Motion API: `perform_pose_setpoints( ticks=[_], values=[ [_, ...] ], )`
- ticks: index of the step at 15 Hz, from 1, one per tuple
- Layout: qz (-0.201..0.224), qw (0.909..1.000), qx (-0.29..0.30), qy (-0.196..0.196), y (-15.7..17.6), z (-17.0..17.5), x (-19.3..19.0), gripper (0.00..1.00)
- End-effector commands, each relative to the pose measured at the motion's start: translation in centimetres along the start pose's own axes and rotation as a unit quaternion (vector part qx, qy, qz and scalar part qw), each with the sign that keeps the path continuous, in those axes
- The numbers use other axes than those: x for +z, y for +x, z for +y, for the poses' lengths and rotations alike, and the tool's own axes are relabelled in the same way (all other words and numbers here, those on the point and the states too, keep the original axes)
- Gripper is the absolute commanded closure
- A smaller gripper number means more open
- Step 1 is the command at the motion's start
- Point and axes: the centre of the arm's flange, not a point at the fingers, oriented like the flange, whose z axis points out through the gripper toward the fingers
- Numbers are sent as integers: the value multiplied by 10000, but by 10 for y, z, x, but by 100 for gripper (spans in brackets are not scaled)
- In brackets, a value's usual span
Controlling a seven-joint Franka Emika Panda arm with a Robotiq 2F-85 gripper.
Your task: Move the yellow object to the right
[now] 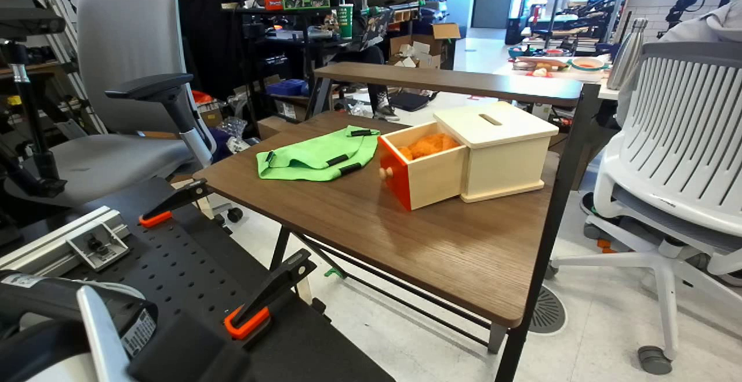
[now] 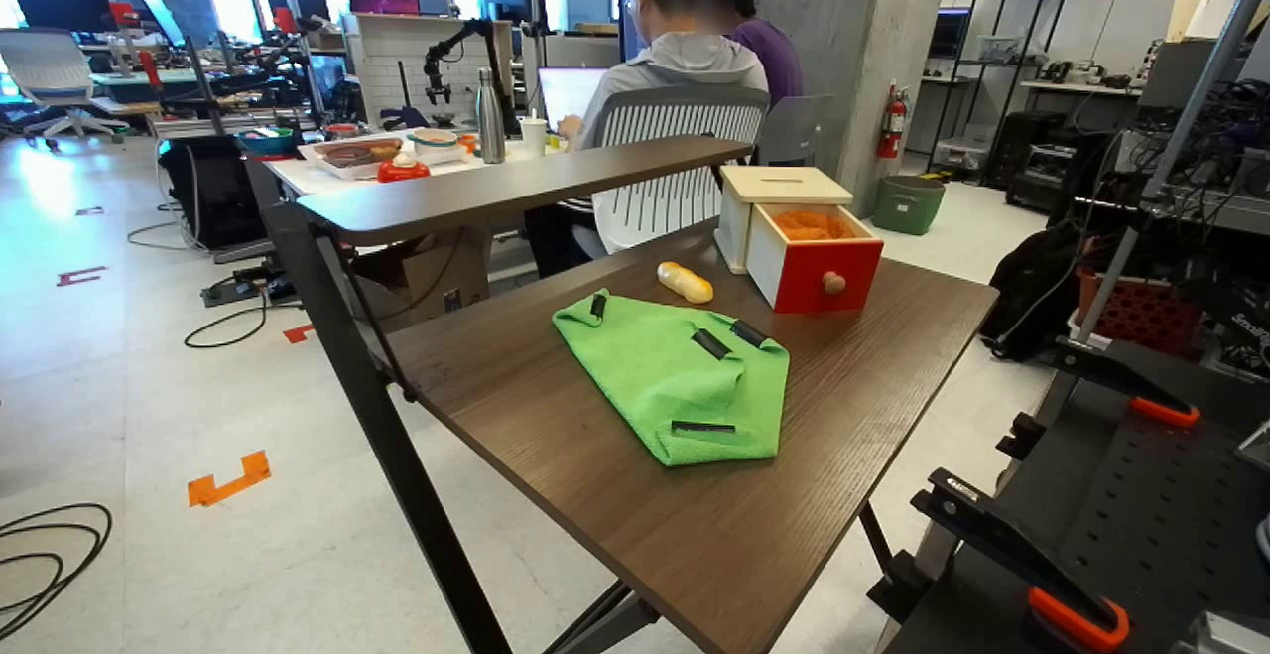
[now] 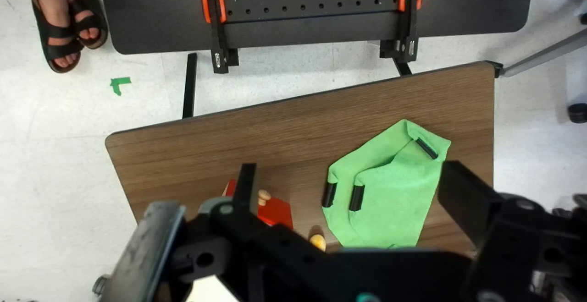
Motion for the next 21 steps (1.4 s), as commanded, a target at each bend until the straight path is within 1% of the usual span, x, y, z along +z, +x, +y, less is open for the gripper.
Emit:
perform_pose_setpoints(
  ticks=[1, 5, 13, 18, 21],
  values=[
    [150, 9997, -106, 184, 37, -6, 7, 0],
    [183, 9993, -185, 258, 88, -21, 33, 0],
    [-10, 9986, -436, 301, 199, -60, 96, 0],
    [-52, 9987, -397, 309, 273, -64, 137, 0],
    [-139, 9986, -411, 316, 299, -65, 169, 0]
  ],
)
